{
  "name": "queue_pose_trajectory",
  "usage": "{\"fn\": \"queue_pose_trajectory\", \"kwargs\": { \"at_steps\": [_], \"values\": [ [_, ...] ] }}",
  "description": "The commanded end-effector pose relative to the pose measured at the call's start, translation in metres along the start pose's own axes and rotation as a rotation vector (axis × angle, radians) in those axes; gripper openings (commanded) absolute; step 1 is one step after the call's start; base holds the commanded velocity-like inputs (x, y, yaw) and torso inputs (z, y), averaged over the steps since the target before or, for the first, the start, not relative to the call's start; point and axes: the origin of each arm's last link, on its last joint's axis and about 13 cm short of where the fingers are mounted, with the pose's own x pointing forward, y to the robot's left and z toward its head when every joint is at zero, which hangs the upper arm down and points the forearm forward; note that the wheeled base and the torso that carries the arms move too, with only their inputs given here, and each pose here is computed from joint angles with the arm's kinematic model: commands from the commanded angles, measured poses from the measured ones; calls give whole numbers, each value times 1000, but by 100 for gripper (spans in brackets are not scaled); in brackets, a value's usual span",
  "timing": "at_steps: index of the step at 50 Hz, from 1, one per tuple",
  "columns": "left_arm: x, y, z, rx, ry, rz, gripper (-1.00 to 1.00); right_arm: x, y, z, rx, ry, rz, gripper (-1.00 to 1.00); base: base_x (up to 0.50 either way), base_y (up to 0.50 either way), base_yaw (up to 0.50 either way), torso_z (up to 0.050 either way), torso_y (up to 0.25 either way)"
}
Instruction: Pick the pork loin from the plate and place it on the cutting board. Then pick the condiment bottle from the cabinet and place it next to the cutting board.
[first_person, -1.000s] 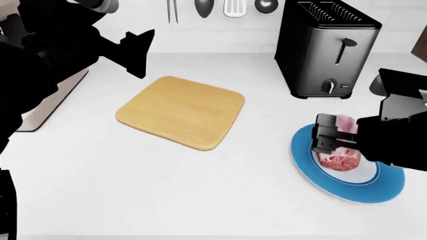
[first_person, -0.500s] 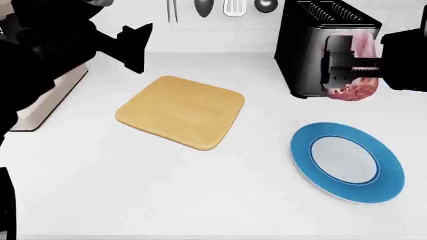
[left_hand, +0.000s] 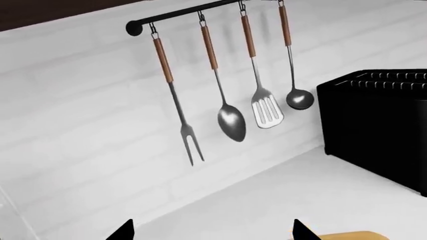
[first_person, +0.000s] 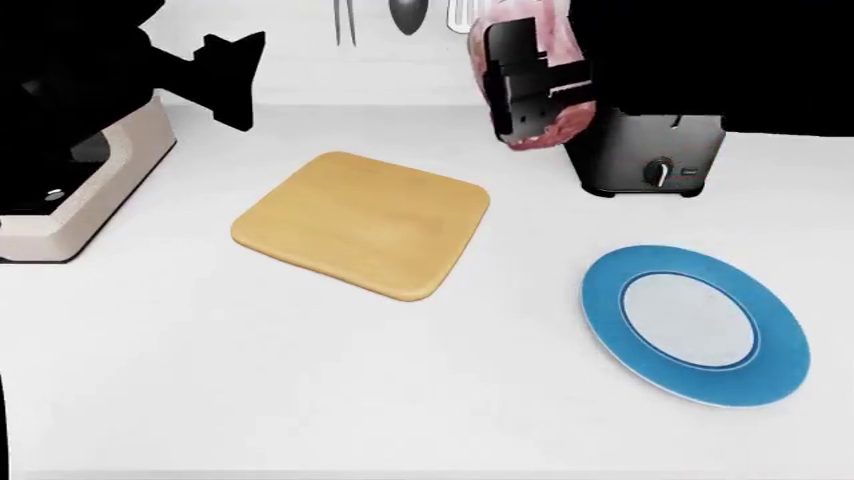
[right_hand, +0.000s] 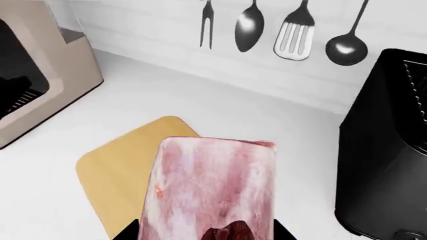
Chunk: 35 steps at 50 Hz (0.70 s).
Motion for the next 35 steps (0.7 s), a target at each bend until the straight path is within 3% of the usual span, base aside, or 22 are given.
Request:
{"fn": "queue_pose_trajectory", "kwargs": {
  "at_steps": [1,17,35],
  "values": [
    [-6,13,-5,-4,26,64,100,50,17,14,-86,-17,172,-100,0,0,0,0,0],
    [-11,23,-6,4,40,121,100,145,16,16,-131,60,205,-100,0,0,0,0,1],
    [-8,29,-10,3,43,142,100,173,20,-11,-152,160,219,-100,0,0,0,0,1]
  ]
}}
